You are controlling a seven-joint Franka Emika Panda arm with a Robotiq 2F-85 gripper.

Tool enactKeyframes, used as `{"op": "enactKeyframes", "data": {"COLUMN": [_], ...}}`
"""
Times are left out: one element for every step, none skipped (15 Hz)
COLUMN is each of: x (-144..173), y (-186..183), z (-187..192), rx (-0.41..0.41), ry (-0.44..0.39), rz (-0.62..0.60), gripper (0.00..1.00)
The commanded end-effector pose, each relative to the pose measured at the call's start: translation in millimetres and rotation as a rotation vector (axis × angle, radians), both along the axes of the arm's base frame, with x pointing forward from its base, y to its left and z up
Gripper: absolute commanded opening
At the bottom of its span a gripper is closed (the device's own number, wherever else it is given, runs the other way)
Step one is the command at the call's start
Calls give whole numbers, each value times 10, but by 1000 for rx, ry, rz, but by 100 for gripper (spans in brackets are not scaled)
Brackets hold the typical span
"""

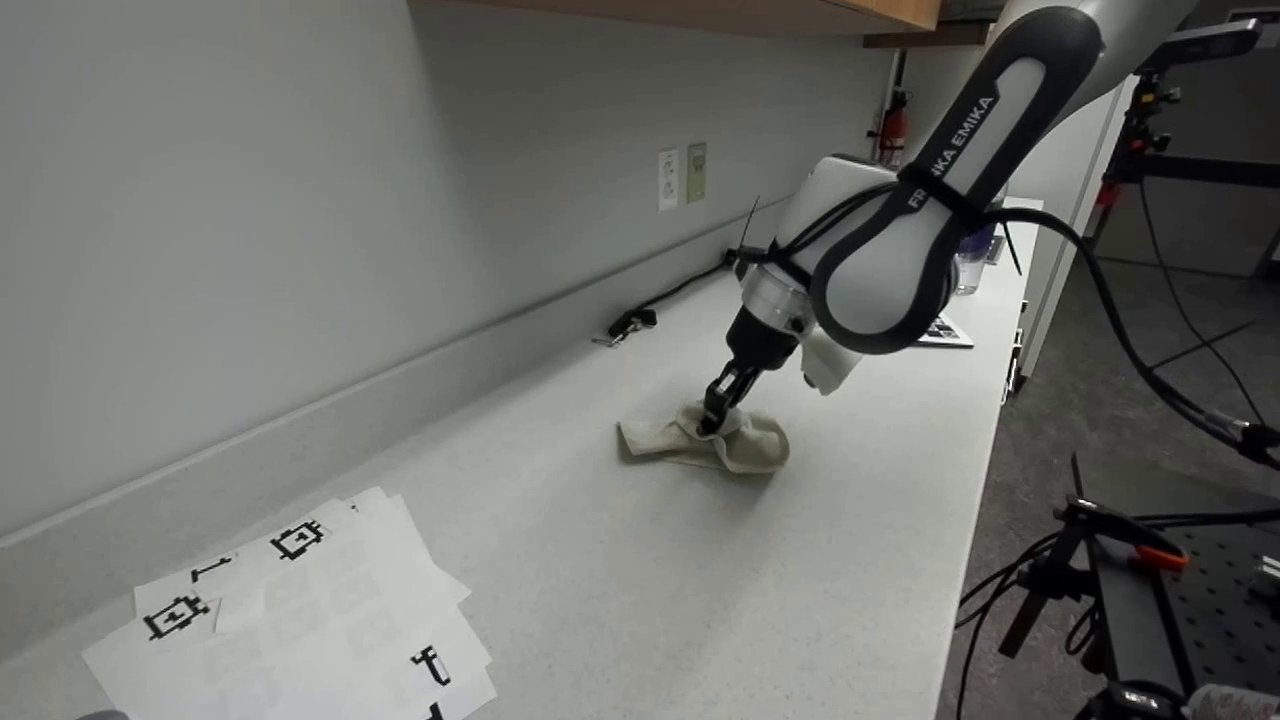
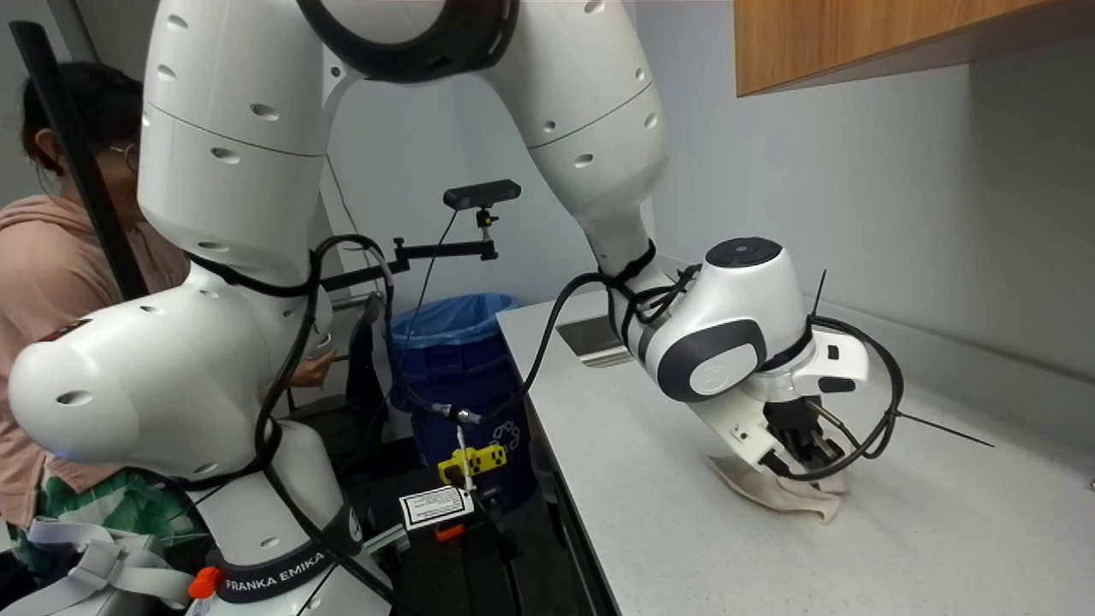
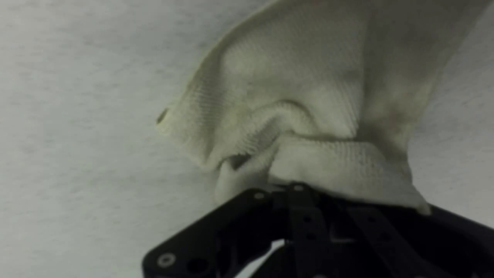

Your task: Use the cloth to wipe the countertop

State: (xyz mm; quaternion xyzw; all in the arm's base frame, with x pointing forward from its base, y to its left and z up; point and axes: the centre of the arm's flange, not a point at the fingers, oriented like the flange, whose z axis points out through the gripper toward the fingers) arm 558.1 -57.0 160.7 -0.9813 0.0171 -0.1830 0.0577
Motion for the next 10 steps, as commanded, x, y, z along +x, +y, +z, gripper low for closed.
{"op": "enactKeyframes", "data": {"x": [190,205,215,212,219,230,242,262,276,285], "y": [914,1130,1323,1456,1537,1588,1581,1490,1395,1278], "z": [-299,-285,-306,-321,-306,-295,-288,-266,-245,-212], "rx": [59,55,52,50,40,27,9,-16,-39,-62], "ry": [38,34,36,36,32,29,25,22,21,17], "rz": [136,178,215,244,266,280,286,279,268,251], "gripper": [1,1,1,1,1,1,1,1,1,1]}}
